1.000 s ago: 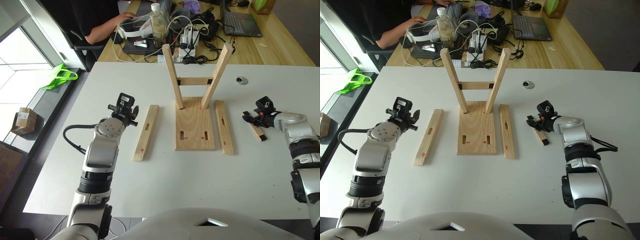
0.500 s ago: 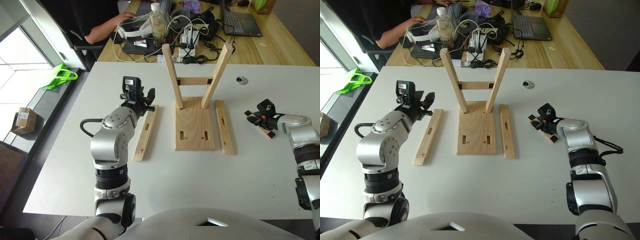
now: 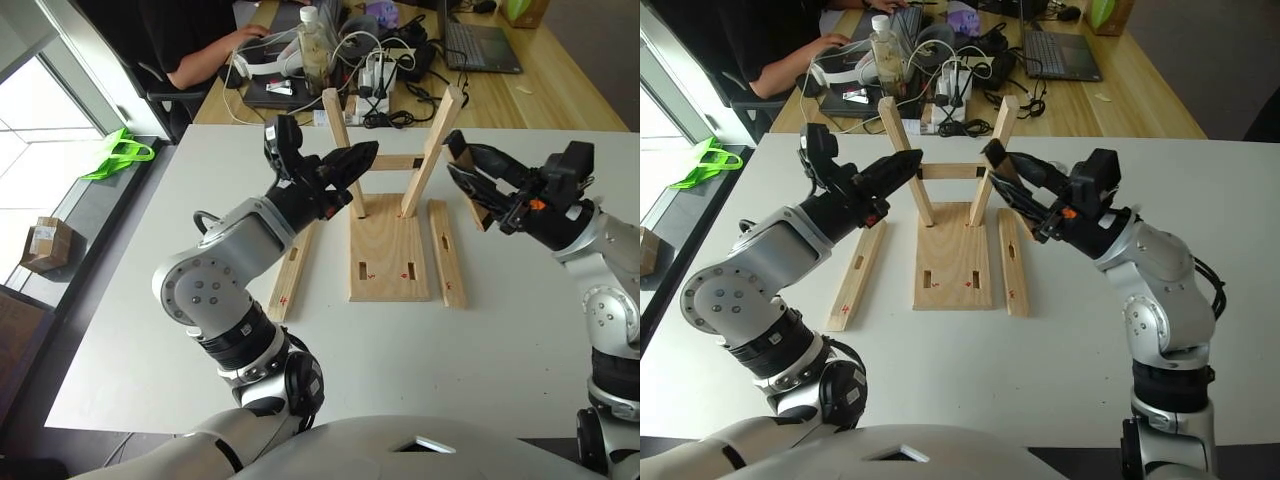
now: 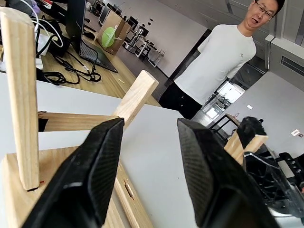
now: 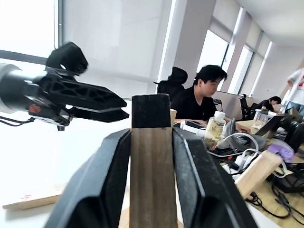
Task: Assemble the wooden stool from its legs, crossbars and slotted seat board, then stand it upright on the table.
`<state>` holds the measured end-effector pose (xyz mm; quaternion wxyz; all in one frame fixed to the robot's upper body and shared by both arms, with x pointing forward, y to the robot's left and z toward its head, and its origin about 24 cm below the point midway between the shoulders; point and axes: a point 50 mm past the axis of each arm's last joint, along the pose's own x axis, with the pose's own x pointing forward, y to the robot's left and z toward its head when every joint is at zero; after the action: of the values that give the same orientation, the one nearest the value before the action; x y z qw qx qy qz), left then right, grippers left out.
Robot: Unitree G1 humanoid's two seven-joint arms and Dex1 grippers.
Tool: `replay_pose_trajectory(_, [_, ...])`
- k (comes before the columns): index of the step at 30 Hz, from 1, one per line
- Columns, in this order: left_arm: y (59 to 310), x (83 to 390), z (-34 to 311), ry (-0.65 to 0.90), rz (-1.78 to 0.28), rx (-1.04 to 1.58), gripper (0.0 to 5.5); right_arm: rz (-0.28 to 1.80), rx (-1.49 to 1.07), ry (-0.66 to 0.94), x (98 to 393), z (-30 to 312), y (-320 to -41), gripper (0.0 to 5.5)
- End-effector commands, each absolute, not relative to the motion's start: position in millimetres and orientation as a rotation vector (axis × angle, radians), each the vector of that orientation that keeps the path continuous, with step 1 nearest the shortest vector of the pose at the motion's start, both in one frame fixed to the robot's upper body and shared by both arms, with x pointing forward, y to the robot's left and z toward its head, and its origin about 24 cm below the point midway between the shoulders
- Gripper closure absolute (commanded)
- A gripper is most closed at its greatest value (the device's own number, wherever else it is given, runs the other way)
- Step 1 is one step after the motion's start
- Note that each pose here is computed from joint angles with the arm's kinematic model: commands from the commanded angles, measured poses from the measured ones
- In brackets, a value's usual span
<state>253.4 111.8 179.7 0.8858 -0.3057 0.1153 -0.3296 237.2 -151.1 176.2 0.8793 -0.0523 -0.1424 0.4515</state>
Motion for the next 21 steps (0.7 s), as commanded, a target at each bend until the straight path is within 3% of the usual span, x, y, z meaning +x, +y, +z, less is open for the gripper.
replay_pose_trajectory(1, [87, 250, 192, 0.234, -0.818, -0.754, 3.42, 0.884, -0.208, -0.374, 235, 171, -128, 4.23])
replay_pose_trajectory(8, [85, 236, 194, 0.225, -0.912, -0.703, 3.42, 0.785, -0.293, -0.400, 244, 163, -121, 4.23])
replay_pose_trajectory(21, [85, 233, 195, 0.232, -0.948, -0.660, 3.42, 0.856, -0.251, -0.409, 236, 158, -105, 4.23])
